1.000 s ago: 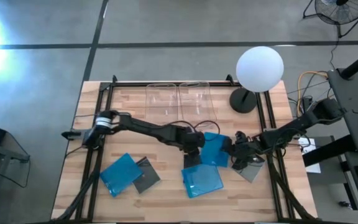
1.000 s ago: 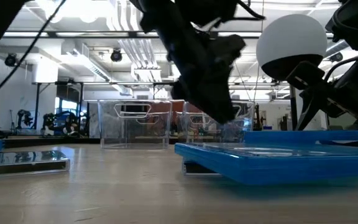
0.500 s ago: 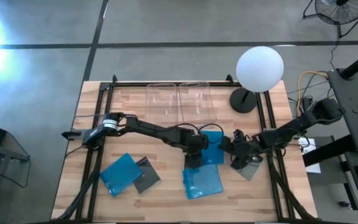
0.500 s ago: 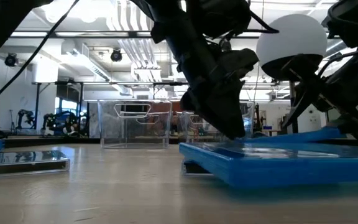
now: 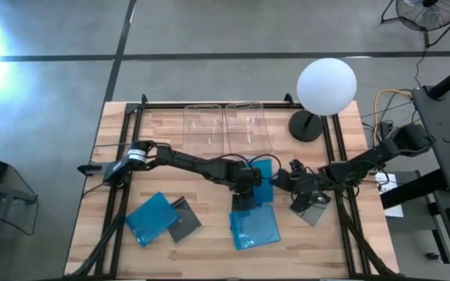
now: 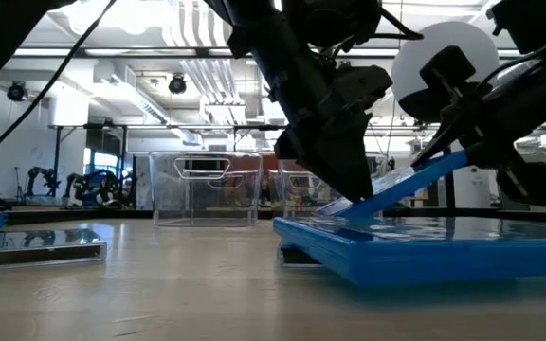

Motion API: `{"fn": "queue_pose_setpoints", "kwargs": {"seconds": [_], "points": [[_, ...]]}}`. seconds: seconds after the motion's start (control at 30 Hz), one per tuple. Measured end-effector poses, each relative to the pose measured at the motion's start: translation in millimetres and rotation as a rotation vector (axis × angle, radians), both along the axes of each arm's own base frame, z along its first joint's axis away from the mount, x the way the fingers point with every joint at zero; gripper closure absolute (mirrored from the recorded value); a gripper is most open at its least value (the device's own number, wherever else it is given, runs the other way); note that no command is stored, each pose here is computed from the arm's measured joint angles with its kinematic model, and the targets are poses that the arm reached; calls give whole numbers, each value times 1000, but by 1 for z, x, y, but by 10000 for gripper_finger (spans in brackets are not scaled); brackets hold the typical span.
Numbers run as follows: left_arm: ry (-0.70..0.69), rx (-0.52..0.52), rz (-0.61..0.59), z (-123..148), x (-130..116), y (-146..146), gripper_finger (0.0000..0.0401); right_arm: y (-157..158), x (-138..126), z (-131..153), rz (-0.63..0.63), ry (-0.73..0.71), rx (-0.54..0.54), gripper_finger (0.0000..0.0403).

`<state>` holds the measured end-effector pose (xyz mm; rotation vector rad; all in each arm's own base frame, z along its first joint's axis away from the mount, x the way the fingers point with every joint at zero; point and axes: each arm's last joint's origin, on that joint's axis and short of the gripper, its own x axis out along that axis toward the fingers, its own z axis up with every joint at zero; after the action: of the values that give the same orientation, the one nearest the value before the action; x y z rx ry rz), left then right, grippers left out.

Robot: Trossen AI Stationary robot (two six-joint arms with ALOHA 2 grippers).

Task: Pick & place jewel cases by type
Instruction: Put the top blue CD case into the right transparent bin

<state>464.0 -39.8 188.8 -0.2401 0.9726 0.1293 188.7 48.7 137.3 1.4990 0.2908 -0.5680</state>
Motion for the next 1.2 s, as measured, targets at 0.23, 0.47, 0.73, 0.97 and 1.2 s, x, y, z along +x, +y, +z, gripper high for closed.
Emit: {"fn": "queue_pose_setpoints", "kwargs": {"seconds": [0.23, 0.47, 0.73, 0.97, 1.2], "points": [[-28, -1, -2, 15, -4, -3, 298, 1, 1, 4, 37, -29, 3, 352], [-89, 20, 27, 71, -31, -15, 298, 0, -7, 15, 98, -45, 35, 371], [-185, 146, 126, 131, -69, -20, 298, 1, -22, 58, 262, -192, -11, 371], [-250, 262, 266, 169, -104, -9, 298, -30, -21, 107, 79, -46, -423, 371], [-244, 269, 356, 190, -134, 4, 298, -93, 6, 129, 99, 39, -476, 371]]}}
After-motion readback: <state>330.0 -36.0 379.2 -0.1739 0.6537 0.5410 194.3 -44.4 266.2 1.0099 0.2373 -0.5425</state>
